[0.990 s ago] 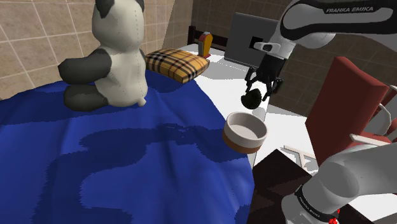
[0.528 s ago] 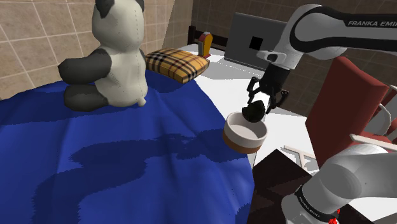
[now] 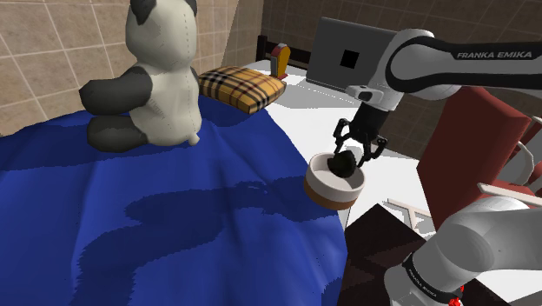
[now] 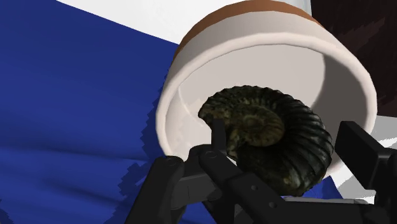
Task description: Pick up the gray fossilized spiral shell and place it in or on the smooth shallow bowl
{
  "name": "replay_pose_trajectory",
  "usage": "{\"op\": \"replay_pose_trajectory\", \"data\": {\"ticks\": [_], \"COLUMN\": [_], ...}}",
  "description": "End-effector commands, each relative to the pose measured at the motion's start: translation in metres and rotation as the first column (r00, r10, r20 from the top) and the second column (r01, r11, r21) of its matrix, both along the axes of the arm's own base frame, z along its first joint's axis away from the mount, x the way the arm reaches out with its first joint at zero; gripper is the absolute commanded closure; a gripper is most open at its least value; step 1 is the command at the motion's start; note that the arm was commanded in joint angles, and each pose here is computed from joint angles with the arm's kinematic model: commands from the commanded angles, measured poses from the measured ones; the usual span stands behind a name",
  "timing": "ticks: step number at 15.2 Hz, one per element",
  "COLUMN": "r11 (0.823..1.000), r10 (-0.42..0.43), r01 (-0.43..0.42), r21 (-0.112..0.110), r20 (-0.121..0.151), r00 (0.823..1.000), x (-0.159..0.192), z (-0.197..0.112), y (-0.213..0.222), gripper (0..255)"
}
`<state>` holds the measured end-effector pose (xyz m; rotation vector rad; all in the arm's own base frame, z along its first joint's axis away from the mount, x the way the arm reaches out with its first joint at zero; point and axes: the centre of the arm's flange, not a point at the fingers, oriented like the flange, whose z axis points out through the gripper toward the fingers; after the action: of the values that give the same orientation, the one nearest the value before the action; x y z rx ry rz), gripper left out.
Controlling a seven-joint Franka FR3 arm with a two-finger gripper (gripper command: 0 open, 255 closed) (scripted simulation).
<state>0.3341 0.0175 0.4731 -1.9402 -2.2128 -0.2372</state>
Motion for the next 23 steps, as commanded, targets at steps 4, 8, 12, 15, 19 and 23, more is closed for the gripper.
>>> {"op": "replay_pose_trajectory", "data": {"ticks": [4, 8, 12, 15, 19, 23], "r11": [1.0, 1.0, 1.0, 1.0, 1.0, 1.0], "r10": [0.0, 0.0, 0.0, 0.0, 0.0, 0.0], "r01": [0.0, 0.0, 0.0, 0.0, 0.0, 0.0], "r21": [0.0, 0.0, 0.0, 0.0, 0.0, 0.0], "r20": [0.001, 0.001, 0.001, 0.001, 0.001, 0.001], "r00": [1.0, 1.0, 1.0, 1.0, 1.0, 1.0], "x": [0.0, 0.0, 0.0, 0.0, 0.001, 0.001], "z": [-0.021, -0.021, -0.021, -0.021, 0.017, 0.027], "y": [0.002, 0.002, 0.002, 0.002, -0.008, -0.011], "gripper": [255, 255, 0, 0, 0, 0]}}
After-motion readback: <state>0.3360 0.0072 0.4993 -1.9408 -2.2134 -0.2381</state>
